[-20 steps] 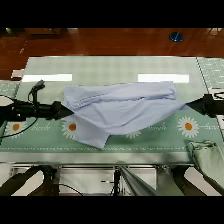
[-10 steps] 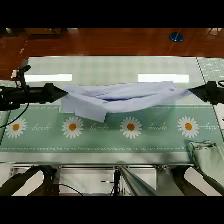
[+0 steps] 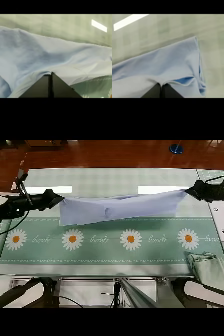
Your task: Fold the shirts.
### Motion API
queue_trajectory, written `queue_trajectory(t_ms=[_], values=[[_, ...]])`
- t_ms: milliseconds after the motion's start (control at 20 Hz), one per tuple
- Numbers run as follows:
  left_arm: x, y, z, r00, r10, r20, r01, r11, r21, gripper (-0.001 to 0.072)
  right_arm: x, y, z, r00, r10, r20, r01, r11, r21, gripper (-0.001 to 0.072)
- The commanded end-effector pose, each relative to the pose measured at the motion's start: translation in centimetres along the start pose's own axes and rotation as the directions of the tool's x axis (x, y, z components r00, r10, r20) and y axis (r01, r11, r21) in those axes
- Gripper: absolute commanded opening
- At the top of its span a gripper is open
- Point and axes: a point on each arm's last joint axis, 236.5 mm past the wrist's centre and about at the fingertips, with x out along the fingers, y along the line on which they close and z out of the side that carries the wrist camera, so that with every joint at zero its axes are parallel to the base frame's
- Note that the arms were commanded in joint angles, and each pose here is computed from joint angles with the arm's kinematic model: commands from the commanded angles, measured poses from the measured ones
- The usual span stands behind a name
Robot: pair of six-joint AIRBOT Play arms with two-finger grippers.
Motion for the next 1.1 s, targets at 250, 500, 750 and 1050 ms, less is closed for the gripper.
queue_trajectory(t_ms=[250,500,750,1050], values=[[4.3,1.7,3.7,1.0,-0.001,-0.021,0.0,0.999,-0.04,0.0023,4.4,-2.3,0.7,1.0,-0.023,0.014,0.023,0.999,0.042,0.0026],[6.5,3.3,4.7,0.999,0.006,-0.044,-0.008,0.998,-0.06,0.0022,6.7,-1.5,1.6,0.995,-0.073,0.071,0.076,0.996,-0.037,0.0026],[8.6,6.0,2.9,0.994,0.027,-0.103,-0.038,0.993,-0.113,0.0024,9.4,-2.8,-1.7,0.989,-0.139,-0.041,0.134,0.984,-0.113,0.0026],[8.9,8.2,3.0,0.994,0.046,-0.103,-0.062,0.986,-0.154,0.007,9.4,-4.3,-1.7,0.979,-0.199,-0.04,0.193,0.974,-0.119,0.0057]])
